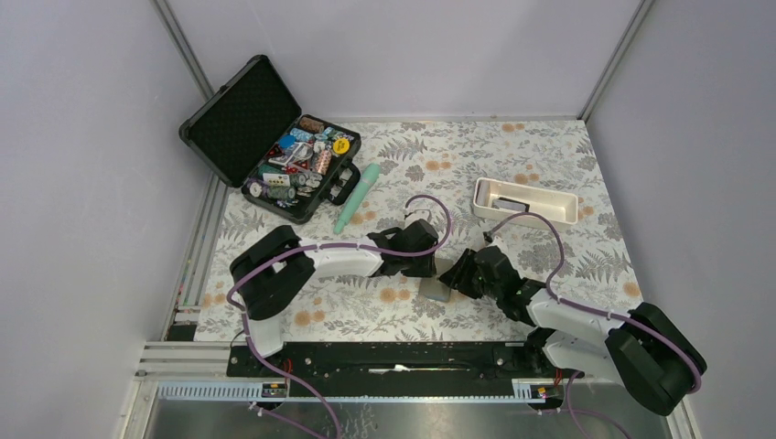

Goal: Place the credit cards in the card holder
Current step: Close the card holder at the center of the board.

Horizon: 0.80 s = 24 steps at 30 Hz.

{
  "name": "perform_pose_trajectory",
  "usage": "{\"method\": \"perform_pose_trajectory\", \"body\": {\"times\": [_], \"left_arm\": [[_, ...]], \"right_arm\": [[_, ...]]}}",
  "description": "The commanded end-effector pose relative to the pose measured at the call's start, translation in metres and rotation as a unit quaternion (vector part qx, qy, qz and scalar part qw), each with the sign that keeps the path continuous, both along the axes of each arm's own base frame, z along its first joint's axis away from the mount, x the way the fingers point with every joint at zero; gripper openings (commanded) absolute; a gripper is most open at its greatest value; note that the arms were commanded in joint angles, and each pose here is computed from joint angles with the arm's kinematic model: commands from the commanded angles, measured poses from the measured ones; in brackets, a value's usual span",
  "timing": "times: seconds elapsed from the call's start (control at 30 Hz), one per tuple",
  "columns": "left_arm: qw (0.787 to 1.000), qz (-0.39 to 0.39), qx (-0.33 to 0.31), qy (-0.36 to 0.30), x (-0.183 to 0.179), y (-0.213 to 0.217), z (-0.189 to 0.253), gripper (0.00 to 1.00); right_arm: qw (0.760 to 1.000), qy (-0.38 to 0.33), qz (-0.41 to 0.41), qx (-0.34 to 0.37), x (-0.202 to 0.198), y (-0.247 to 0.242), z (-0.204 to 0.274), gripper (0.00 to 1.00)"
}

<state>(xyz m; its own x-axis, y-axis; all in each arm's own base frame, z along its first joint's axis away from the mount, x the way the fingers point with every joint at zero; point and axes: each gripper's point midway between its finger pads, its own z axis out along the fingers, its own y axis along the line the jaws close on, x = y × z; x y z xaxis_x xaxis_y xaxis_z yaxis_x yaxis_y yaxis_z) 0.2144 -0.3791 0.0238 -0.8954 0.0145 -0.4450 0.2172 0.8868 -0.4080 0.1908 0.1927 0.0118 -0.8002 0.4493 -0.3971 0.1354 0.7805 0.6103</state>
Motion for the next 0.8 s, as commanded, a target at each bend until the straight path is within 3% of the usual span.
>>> {"method": "perform_pose_trajectory", "body": {"times": [0.0, 0.77], "left_arm": [[0.998, -0.030, 0.037, 0.043, -0.030, 0.015, -0.028, 0.33], [0.999, -0.025, 0.018, 0.020, -0.025, 0.026, -0.003, 0.33]], "right_arm": [[0.983, 0.122, 0.003, -0.136, -0.056, -0.051, -0.066, 0.47], [0.963, 0.172, 0.018, -0.207, -0.066, -0.057, -0.083, 0.41]]}}
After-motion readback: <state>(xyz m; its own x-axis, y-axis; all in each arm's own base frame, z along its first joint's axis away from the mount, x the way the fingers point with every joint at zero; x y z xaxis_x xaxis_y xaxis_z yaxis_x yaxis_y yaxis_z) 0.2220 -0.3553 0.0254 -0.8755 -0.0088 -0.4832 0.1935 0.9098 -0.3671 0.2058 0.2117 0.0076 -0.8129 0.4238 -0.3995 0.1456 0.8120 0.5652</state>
